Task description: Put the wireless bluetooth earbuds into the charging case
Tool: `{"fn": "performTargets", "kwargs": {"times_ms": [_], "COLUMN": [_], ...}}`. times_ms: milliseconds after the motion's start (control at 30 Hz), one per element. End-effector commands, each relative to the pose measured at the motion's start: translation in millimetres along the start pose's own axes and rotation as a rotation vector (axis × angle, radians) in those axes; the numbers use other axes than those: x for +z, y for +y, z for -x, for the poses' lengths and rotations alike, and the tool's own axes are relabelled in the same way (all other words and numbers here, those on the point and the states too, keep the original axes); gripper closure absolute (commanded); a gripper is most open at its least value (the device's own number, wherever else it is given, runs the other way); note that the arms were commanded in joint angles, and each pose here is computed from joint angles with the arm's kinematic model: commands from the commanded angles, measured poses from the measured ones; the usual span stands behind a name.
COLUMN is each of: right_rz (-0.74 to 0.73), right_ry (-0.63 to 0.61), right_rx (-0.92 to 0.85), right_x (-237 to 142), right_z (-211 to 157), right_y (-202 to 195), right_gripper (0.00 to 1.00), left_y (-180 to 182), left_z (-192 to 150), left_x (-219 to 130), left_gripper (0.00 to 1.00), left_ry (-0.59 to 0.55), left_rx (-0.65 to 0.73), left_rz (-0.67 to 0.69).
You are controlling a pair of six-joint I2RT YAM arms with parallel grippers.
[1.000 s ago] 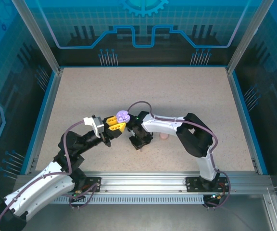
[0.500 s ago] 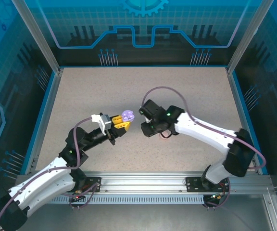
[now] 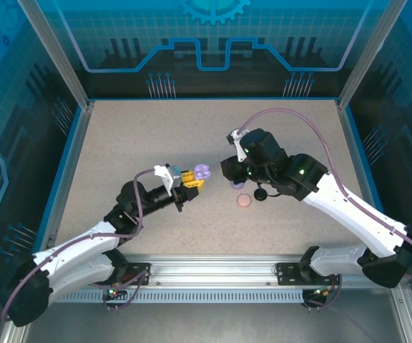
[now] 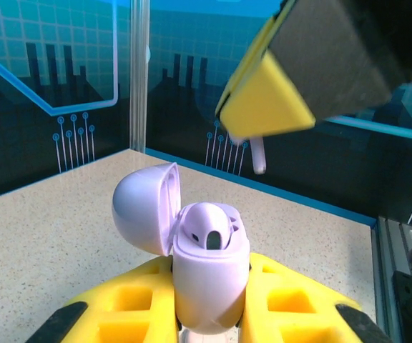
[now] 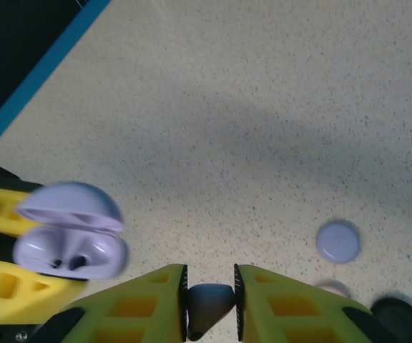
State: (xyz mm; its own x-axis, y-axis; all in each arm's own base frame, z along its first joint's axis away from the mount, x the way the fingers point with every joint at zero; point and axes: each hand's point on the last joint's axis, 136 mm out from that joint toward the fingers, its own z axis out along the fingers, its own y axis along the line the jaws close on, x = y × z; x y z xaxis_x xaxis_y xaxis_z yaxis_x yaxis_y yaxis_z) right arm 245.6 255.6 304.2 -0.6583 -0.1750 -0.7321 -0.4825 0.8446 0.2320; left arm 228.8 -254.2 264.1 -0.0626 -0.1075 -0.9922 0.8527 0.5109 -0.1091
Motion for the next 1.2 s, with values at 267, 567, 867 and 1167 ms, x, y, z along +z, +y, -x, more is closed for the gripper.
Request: {"fn": "performTargets", "kwargs": {"times_ms": [267, 567, 867, 1167], "right_rz": [0.048, 0.067, 0.072, 0.063], "right_ry": [-0.029, -0.003, 0.003, 0.035], "right_rx": [0.01, -0.002, -0.008, -0.012], "right_x": [-3.5, 10.2, 18.1, 27.6], "right_z": [11.8, 5.8, 5.3, -5.3], "right_y": [20.5, 32.9, 38.1, 38.7], "right_gripper": [0.76, 0.76, 0.76, 0.75], "left_y": [-10.3, -9.0, -10.2, -8.2], "left_z": [6.4, 5.8, 8.0, 10.4], "left_x": [14.1, 16.8, 15.9, 15.1], "left_gripper": [1.0, 1.0, 1.0, 1.0], "left_ry": [-0.031, -0.031, -0.036, -0.043], "left_rx": [0.051, 0.04, 0.032, 0.026], "left_rz": [-0.051, -0.046, -0.048, -0.034]}}
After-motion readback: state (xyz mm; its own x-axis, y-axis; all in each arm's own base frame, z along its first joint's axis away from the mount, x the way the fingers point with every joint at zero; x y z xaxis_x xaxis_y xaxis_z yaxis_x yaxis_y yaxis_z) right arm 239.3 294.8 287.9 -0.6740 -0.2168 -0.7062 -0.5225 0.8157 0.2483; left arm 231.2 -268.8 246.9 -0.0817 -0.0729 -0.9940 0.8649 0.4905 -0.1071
